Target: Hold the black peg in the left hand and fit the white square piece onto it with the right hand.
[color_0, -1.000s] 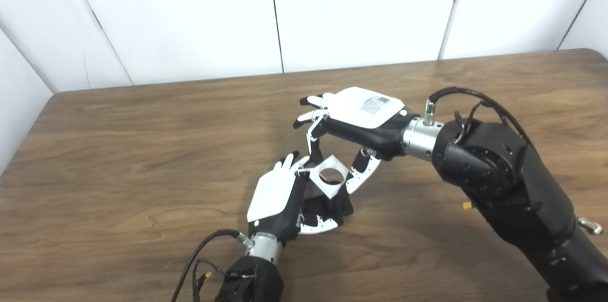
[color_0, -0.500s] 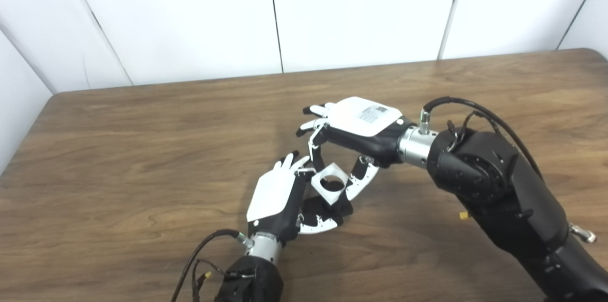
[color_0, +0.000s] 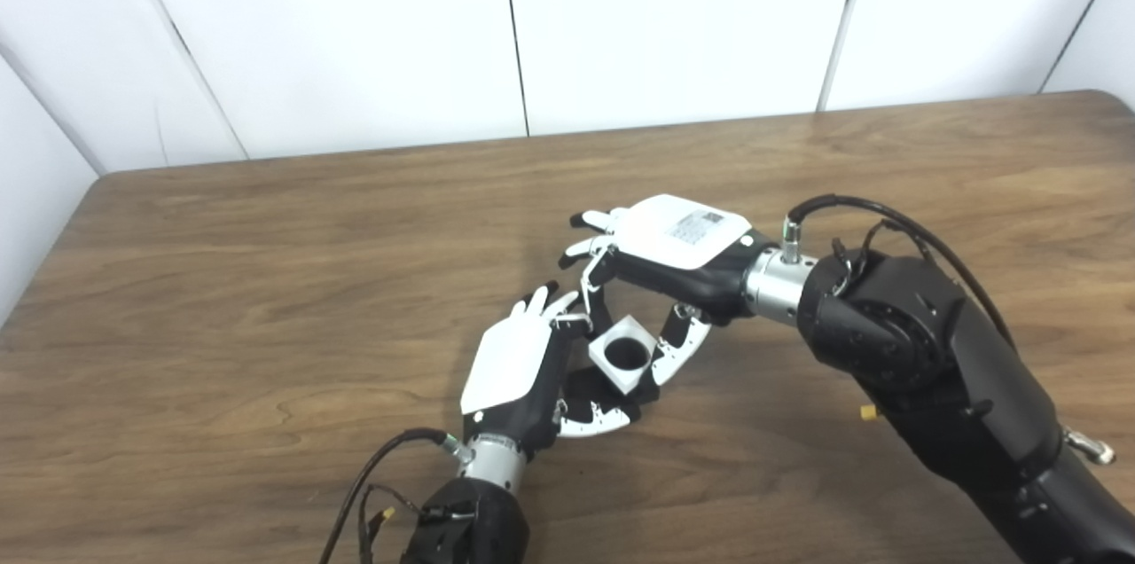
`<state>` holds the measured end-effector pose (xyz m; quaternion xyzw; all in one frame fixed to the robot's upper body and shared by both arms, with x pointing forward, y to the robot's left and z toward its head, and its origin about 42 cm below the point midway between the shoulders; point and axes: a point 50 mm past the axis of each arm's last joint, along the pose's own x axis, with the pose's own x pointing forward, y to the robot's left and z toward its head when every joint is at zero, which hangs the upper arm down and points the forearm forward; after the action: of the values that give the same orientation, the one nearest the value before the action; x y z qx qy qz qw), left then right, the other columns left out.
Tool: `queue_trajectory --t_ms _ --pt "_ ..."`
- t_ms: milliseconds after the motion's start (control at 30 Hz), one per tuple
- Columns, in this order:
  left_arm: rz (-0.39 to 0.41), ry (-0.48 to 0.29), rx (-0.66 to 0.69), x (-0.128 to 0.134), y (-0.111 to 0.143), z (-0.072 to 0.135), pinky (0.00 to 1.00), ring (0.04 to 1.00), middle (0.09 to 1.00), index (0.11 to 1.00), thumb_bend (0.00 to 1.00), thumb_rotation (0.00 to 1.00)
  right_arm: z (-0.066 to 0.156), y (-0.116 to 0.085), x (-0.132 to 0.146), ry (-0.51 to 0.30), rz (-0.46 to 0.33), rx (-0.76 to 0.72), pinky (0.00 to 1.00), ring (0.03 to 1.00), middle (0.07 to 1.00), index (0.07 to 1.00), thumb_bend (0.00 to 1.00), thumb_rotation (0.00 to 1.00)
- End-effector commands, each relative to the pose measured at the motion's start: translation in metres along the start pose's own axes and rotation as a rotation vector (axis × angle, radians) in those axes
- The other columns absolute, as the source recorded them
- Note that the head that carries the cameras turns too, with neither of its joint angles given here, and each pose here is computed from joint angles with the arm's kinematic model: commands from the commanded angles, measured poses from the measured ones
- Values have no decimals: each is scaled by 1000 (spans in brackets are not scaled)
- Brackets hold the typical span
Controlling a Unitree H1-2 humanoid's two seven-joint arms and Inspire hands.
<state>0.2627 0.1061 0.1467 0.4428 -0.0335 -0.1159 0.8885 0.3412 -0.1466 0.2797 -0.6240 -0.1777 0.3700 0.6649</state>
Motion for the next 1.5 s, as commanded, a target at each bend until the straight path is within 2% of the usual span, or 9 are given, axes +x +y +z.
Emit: queue_trajectory --t_ms 0,500,833,867,900,933,1167,1433,1467 --pt "-3 27 42 1 0 -8 1000 1000 908 491 519 69 0 -12 -2 -9 -49 -32 984 1000 882 489 525 142" --pt "-1 29 43 2 0 -7 1000 1000 908 491 520 68 -5 -2 0 4 -36 -26 978 1000 886 489 526 141" --pt "-8 33 46 3 0 -5 1000 1000 912 491 519 69 -4 -3 1 7 -30 -18 991 1000 897 492 525 145" --pt "-7 31 46 3 0 -6 1000 1000 912 491 519 69 -4 -3 1 9 -28 -17 989 1000 898 551 713 174" --pt "-5 29 45 3 0 -6 1000 1000 910 491 519 69 -4 -3 0 11 -26 -15 990 1000 901 594 838 207" --pt "-4 27 45 3 -1 -6 1000 1000 908 491 519 69 -4 -3 0 13 -24 -14 991 1000 902 613 885 225" --pt "-24 29 60 1 0 -6 1000 1000 909 493 519 73 -4 -3 -1 15 -16 -13 992 1000 905 653 981 305" --pt "-45 26 82 0 2 -7 1000 1000 910 495 519 80 -5 -2 0 20 -9 -11 994 1000 905 650 994 330" --pt "-48 28 85 -1 3 -6 1000 1000 911 524 570 111 -6 -2 0 20 -10 -12 994 1000 905 648 995 330"
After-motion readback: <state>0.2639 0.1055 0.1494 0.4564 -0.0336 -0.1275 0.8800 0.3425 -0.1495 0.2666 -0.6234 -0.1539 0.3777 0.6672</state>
